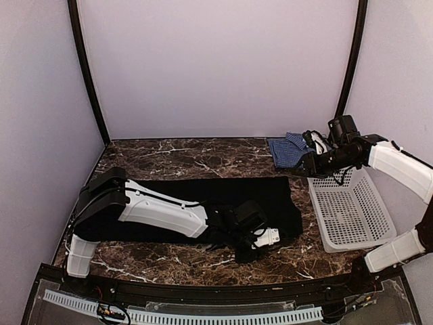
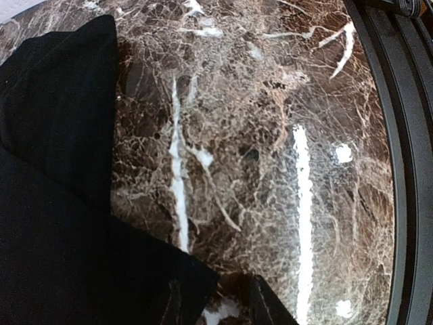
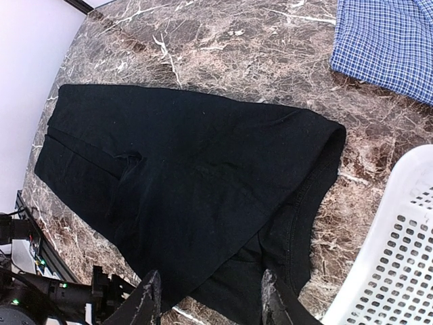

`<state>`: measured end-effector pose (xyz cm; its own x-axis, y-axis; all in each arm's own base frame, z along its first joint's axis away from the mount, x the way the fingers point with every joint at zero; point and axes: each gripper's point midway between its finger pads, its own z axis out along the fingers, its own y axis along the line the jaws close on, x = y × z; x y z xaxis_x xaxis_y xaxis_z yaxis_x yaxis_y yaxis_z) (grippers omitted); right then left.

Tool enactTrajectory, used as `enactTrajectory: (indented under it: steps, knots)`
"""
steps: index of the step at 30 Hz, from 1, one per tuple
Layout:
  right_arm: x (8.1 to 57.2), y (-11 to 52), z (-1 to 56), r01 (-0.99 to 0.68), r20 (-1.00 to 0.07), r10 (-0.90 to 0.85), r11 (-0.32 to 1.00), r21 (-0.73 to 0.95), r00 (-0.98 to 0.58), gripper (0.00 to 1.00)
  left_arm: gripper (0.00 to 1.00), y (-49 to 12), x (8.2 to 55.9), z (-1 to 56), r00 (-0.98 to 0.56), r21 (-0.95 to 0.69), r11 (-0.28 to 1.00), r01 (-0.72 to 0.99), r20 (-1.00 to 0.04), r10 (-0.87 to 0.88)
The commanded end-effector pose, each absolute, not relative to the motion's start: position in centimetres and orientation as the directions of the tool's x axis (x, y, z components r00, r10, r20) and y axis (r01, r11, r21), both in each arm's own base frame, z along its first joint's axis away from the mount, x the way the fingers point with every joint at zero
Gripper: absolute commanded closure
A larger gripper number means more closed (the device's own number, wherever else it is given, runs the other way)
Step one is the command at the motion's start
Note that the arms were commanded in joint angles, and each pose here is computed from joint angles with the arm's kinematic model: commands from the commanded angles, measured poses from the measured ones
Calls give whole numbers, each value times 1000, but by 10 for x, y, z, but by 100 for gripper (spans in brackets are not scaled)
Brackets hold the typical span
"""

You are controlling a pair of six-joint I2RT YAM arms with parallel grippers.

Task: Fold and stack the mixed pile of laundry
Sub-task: Rotate the rectangle-folded T-shirt at the center of the board.

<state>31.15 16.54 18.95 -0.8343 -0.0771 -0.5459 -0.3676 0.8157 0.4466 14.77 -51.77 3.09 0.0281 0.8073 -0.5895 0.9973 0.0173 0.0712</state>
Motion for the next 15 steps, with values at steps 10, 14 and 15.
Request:
enactTrajectory:
  steps: [10,14,15]
  knots:
    - [313,165,194,-377,-566,-60,803,461,-822,53,100,-531,164,64,-10,48,55,997,-649,761]
    - [314,164,194,-373,-564,-58,806,461,-823,53,100,-527,203,91,-89,6,131,991,-697,711]
    - [314,164,194,-373,-565,-58,806,461,-823,53,100,-524,217,97,-107,3,154,988,-707,699]
